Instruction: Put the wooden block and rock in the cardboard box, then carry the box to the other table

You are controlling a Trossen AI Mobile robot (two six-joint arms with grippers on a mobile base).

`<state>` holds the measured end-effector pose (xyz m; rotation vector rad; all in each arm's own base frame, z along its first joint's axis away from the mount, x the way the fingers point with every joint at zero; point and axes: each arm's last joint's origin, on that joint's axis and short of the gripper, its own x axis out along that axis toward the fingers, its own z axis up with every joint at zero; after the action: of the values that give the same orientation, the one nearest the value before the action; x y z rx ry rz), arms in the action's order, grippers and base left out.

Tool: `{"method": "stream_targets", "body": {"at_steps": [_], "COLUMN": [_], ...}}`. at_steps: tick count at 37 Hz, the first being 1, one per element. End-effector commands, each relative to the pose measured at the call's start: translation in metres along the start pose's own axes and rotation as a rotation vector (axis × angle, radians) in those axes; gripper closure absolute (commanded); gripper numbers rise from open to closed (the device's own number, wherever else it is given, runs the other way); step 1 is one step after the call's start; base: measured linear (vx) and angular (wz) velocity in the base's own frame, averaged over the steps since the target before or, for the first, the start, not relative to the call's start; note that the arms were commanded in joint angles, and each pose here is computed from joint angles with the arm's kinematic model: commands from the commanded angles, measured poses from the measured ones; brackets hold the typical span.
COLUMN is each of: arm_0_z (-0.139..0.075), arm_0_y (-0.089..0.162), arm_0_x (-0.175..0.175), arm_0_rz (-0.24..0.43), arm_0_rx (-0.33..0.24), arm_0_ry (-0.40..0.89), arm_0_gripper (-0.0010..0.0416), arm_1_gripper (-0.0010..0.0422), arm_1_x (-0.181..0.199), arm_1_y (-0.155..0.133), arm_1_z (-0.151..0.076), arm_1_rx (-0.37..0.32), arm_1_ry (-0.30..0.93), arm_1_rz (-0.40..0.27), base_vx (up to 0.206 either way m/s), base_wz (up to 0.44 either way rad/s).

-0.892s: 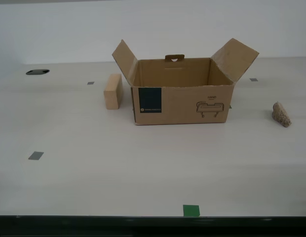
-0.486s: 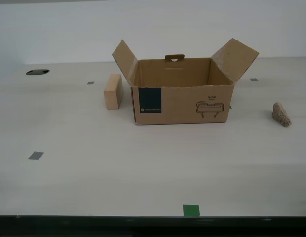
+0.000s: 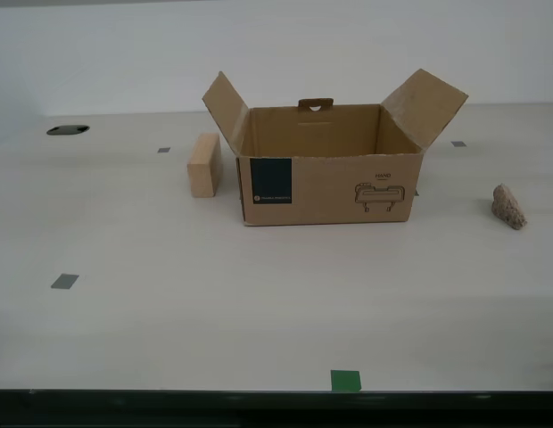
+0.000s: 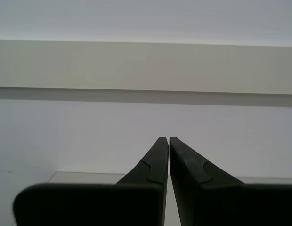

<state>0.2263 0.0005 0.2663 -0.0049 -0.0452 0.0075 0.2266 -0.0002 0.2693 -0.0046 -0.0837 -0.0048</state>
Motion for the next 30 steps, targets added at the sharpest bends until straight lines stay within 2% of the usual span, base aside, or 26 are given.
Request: {"method": "stream_targets", "body": {"at_steps": [1,30], "arm_0_z": [0.0004,0.0004], "arm_0_y": [-0.0001,-0.0001], "arm_0_x": [0.0001,0.0001], "arm_0_rz": [0.0,-0.001], "arm_0_rx": [0.0,0.0], "arm_0_ry": [-0.002,-0.002], "arm_0_gripper": [0.0405,0.0405], "arm_1_gripper": [0.0412,0.0412], "arm_1_x": [0.0,0.0], "arm_1_y": [-0.0002,-0.0001], "arm_1_z": [0.0009,0.0009], "arm_1_rx": [-0.001,-0.001], "arm_1_ry": [-0.007,-0.007], "arm_1_rz": [-0.004,-0.003], "base_vx": [0.0,0.0], "base_wz": [0.0,0.0]}}
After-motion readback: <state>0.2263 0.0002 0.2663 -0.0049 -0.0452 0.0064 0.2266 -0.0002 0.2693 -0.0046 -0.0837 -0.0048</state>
